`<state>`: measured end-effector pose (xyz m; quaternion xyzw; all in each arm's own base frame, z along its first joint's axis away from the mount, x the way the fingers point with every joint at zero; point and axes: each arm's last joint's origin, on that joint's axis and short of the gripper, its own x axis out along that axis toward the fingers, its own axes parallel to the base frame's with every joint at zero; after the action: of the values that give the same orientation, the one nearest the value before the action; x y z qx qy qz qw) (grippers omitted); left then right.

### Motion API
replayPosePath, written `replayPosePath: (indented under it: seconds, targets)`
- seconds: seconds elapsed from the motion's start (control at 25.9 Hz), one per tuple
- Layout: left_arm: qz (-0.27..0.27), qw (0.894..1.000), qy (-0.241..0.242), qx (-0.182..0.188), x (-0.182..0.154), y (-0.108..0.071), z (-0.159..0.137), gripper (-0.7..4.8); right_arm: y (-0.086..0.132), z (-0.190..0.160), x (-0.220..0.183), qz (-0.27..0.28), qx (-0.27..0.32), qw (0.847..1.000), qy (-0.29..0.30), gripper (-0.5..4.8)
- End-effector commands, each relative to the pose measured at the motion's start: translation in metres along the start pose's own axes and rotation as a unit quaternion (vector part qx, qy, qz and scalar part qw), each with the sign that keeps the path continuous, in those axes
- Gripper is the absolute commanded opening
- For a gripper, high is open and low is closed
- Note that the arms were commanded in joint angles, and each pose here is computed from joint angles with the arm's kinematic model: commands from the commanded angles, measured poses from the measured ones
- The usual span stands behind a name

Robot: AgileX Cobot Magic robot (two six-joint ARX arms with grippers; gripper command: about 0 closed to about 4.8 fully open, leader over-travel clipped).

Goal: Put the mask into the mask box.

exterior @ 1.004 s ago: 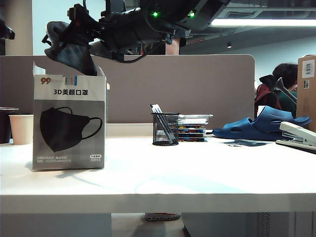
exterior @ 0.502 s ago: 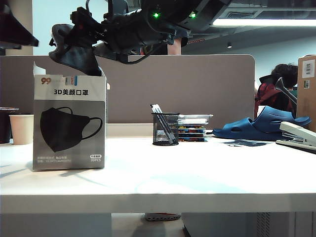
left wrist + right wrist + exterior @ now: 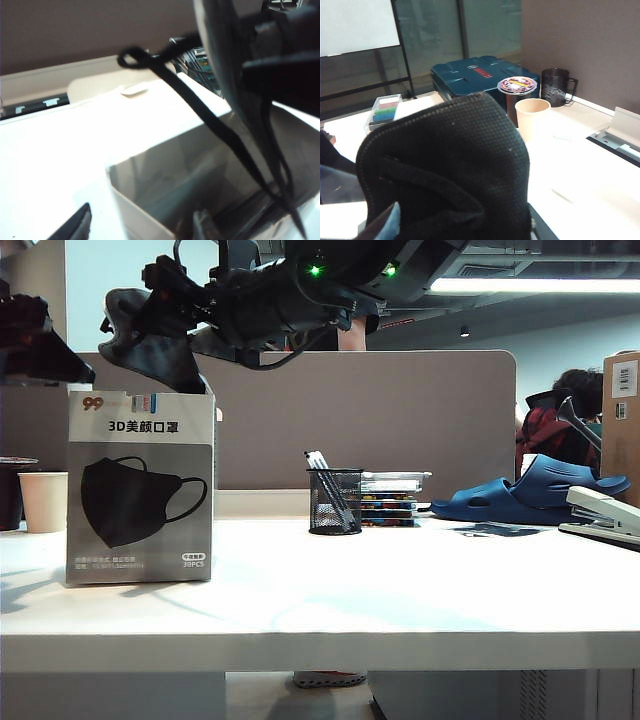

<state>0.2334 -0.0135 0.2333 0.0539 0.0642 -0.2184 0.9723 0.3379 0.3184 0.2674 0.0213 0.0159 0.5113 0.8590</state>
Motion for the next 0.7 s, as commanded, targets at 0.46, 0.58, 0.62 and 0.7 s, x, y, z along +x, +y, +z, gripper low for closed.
replayPosePath:
  seconds: [0.46,0.58,0.62,0.7]
  targets:
    - [0.001,1.000,-0.025,0.011,0.008,0.003,0.007,0.51,0.003,-0.010,0.006,-0.033,-0.017,0.999,0.007,3.14]
    - [0.001,1.000,-0.025,0.011,0.008,0.003,0.007,0.51,-0.001,-0.021,0.010,-0.061,-0.022,0.998,0.020,3.14]
    - [0.001,1.000,-0.024,0.011,0.008,0.003,0.007,0.51,-0.001,-0.026,0.011,-0.065,-0.020,0.997,0.029,3.14]
    - [0.001,1.000,-0.023,0.011,0.008,0.003,0.007,0.46,-0.001,-0.028,0.011,-0.065,-0.017,0.997,0.040,3.14]
